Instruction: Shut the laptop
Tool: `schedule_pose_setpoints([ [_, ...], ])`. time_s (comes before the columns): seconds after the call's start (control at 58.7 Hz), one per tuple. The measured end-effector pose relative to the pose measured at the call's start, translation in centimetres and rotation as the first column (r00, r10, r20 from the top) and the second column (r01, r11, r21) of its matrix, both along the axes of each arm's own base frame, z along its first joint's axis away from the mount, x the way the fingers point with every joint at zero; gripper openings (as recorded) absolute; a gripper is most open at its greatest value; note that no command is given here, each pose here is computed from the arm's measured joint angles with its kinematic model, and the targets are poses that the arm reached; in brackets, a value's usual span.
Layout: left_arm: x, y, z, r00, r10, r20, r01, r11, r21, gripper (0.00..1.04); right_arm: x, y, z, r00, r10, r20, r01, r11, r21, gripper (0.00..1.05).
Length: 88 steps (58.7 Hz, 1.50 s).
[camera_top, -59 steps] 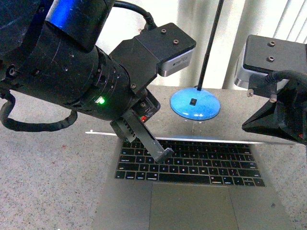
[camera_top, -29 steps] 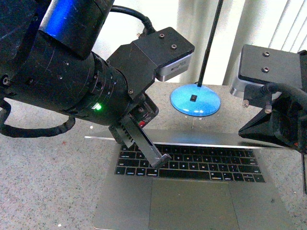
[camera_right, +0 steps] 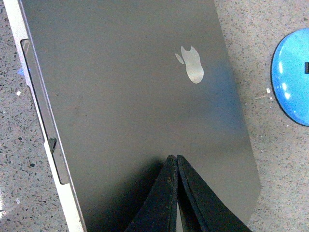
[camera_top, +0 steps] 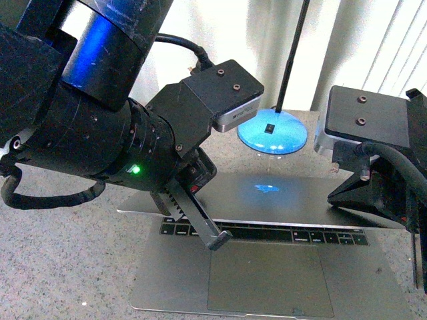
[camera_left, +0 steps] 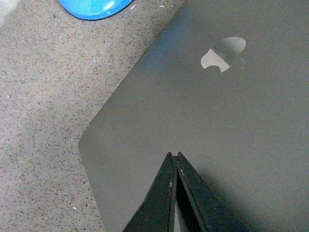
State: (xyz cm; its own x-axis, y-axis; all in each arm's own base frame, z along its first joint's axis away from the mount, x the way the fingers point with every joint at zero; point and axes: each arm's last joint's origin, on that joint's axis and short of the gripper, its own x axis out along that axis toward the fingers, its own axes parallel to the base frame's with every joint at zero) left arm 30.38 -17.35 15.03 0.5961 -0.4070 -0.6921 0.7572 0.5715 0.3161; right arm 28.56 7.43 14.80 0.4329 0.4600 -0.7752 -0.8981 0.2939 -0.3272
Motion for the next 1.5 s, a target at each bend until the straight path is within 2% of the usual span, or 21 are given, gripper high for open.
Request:
schedule_pose_setpoints([
  [0.681,-0.9,-0.2,-3.0,0.998,-0.004,-0.065,0.003,1.0,-0.013,0.04,-0.3,-0.1,-2.7,0.999,-0.001,-0.04,0.001,1.0,0.003,0.03],
  [1.498,-1.9,1.2,-8.0,0.985,0.007,-0.174,-0.018,0.998,-0.063,0.04,-1.3,-0.2,-8.3,0.992,-0.037,-0.123,0.039,0.999,0.016,0.03],
])
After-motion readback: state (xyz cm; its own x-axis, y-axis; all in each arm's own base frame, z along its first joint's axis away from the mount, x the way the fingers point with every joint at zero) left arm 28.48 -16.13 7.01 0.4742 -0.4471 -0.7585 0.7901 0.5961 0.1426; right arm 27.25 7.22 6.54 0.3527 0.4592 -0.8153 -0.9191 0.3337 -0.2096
